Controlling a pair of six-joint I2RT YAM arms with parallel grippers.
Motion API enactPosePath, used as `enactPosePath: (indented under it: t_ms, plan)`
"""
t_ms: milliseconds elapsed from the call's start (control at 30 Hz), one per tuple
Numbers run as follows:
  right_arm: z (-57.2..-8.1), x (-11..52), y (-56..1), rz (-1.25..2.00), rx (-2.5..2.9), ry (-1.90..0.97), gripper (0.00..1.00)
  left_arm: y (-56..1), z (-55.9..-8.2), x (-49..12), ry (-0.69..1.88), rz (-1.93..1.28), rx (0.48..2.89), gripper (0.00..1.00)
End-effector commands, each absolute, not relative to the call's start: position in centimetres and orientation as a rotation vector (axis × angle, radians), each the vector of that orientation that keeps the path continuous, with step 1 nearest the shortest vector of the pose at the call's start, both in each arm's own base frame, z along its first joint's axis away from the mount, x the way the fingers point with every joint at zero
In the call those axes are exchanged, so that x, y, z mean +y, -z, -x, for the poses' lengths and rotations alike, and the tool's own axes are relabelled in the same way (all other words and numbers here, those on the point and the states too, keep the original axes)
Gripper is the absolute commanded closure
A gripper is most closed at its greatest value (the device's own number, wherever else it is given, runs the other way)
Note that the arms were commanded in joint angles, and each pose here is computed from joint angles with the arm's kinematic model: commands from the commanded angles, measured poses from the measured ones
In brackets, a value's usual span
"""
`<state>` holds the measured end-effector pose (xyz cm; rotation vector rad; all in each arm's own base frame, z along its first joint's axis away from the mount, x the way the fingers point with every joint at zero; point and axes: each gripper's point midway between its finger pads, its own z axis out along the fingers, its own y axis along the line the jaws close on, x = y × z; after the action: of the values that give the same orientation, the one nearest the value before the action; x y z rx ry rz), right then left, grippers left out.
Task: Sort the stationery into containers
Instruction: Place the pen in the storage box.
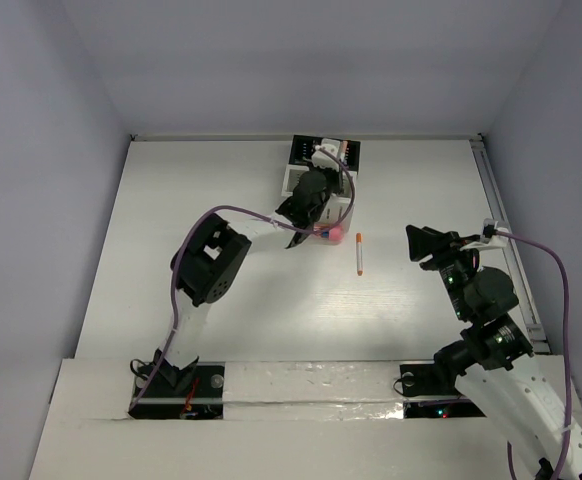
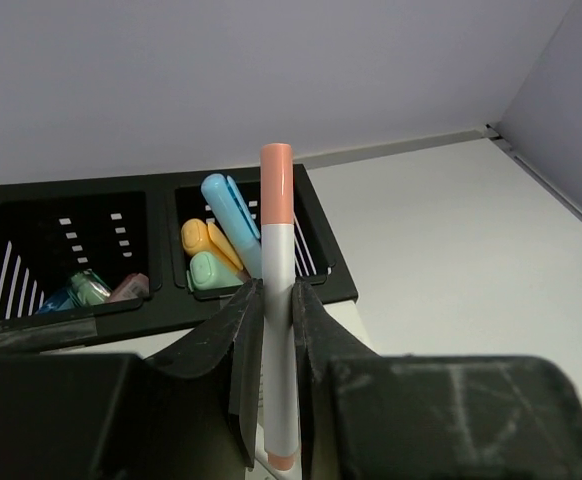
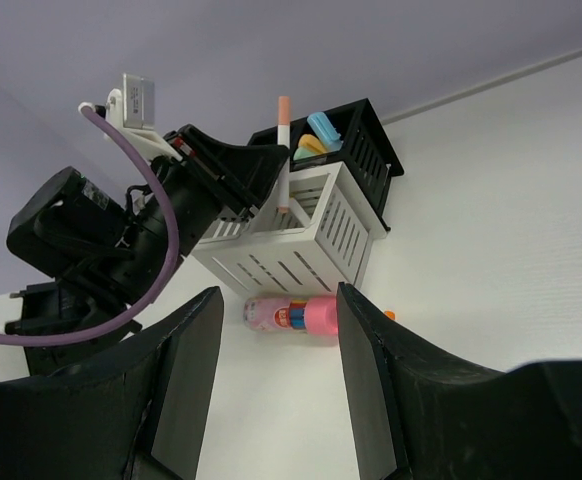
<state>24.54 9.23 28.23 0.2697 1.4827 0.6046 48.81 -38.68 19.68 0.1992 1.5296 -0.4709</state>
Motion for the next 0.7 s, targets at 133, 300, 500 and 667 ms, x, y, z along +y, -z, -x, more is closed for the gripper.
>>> enactPosePath:
  t_ms: [133,300,500,667]
  plan:
    - [-24.5,9.4,-29.7,-0.264,1.429,-0.634,0.45,-22.3,-48.6,-37.8,0.507,-0.13,1.449,0.8]
    - [-24.5,9.5,-29.6,-0.262,1.432,-0.636,0.45,-23.1,-48.0,-37.2,0.506,-0.128,1.437,0.65]
    - [-24.6,9.6,-29.5,-0.26,1.436,-0.637,0.45,-24.8,-47.5,-36.4,0.513,-0.102,1.416,0.64]
    - [-24.6,9.7,-29.6,-0.258,1.436,-0.641,0.45,-29.5,-45.4,-35.6,0.532,-0.07,1.352,0.64]
